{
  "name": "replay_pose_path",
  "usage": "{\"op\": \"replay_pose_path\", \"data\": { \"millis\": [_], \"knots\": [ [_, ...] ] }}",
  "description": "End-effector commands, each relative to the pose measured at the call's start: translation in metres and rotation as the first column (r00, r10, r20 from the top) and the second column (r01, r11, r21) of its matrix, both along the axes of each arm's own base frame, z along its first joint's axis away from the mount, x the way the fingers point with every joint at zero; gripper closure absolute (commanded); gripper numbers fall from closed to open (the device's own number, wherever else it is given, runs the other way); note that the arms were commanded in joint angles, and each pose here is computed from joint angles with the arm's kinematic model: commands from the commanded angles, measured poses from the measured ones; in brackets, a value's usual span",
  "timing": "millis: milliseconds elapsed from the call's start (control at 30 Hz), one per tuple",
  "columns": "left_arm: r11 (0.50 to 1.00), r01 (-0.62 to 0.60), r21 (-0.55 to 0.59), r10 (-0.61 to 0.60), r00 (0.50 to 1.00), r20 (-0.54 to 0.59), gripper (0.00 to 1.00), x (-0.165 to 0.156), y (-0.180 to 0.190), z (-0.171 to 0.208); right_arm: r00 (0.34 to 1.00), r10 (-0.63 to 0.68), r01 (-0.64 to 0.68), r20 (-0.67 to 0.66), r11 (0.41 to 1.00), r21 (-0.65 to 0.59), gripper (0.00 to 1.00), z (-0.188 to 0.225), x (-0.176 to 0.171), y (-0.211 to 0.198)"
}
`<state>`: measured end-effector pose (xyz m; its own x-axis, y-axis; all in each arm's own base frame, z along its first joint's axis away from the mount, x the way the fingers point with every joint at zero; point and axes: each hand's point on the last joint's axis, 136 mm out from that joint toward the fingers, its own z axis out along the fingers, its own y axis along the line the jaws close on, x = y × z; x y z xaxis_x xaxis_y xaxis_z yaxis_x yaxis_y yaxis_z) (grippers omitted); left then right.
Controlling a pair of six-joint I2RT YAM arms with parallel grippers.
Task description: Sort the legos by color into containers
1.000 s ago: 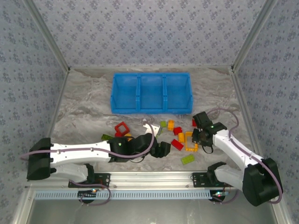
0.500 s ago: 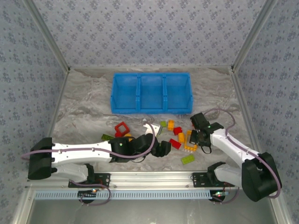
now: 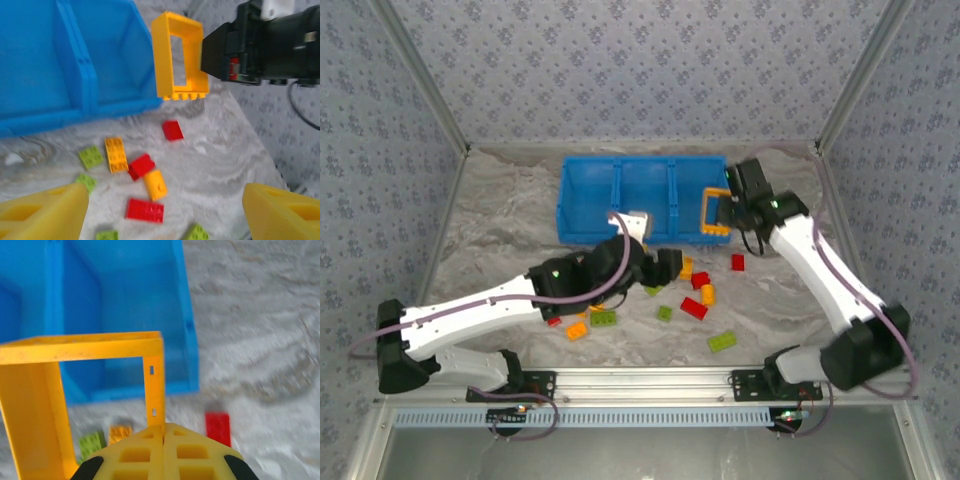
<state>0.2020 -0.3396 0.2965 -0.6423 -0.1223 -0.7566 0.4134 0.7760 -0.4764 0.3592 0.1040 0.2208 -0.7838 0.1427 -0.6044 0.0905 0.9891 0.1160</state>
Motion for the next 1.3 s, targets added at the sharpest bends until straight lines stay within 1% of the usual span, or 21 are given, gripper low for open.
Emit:
{"op": "replay_pose_path", "data": {
  "millis": [0, 67, 167, 267, 367, 667, 967, 1033, 1100, 1200, 1267],
  "knots": [
    [1.0, -0.016, 0.015, 0.015, 0.999, 0.037, 0.19, 0.017, 0.013, 0.025, 0.997, 0.06, -0.06, -0.052, 0.998, 0.002, 1.0, -0.025, 0.05, 0.004],
    [0.999, -0.031, 0.02, 0.03, 0.998, 0.059, 0.18, 0.028, 0.014, 0.035, 0.995, 0.074, -0.075, -0.061, 0.997, -0.003, 1.0, -0.035, 0.08, 0.006],
    [0.994, -0.078, 0.079, 0.071, 0.994, 0.079, 0.18, 0.042, 0.015, 0.039, 0.99, 0.106, -0.104, -0.089, 0.994, 0.025, 1.0, -0.054, 0.113, 0.014],
    [0.978, -0.141, 0.154, 0.129, 0.988, 0.083, 0.18, 0.054, 0.016, 0.031, 0.986, 0.114, -0.11, -0.124, 0.993, 0.042, 1.0, -0.074, 0.137, 0.019],
    [0.964, -0.187, 0.19, 0.175, 0.982, 0.075, 0.16, 0.063, 0.016, 0.021, 0.979, 0.129, -0.123, -0.155, 0.991, 0.049, 1.0, -0.092, 0.151, 0.027],
    [0.963, -0.188, 0.195, 0.181, 0.982, 0.054, 0.16, 0.067, 0.013, 0.009, 0.956, 0.133, -0.129, -0.26, 0.991, 0.032, 1.0, -0.143, 0.163, 0.037],
    [0.963, -0.18, 0.203, 0.176, 0.984, 0.038, 0.16, 0.065, 0.014, 0.003, 0.95, 0.154, -0.146, -0.272, 0.988, 0.048, 1.0, -0.161, 0.17, 0.045],
    [0.963, -0.176, 0.202, 0.173, 0.984, 0.03, 0.16, 0.063, 0.014, 0.002, 0.951, 0.153, -0.145, -0.268, 0.988, 0.049, 0.93, -0.16, 0.17, 0.046],
    [0.963, -0.178, 0.201, 0.178, 0.984, 0.02, 0.17, 0.062, 0.016, 0.0, 0.956, 0.152, -0.144, -0.252, 0.988, 0.052, 0.83, -0.152, 0.17, 0.046],
    [0.964, -0.183, 0.193, 0.186, 0.982, 0.0, 0.17, 0.057, 0.022, -0.002, 0.969, 0.146, -0.137, -0.199, 0.989, 0.058, 0.75, -0.128, 0.17, 0.045],
    [0.962, -0.194, 0.193, 0.2, 0.98, -0.012, 0.18, 0.053, 0.03, -0.003, 0.979, 0.137, -0.13, -0.153, 0.99, 0.054, 0.71, -0.106, 0.17, 0.043]
  ]
}}
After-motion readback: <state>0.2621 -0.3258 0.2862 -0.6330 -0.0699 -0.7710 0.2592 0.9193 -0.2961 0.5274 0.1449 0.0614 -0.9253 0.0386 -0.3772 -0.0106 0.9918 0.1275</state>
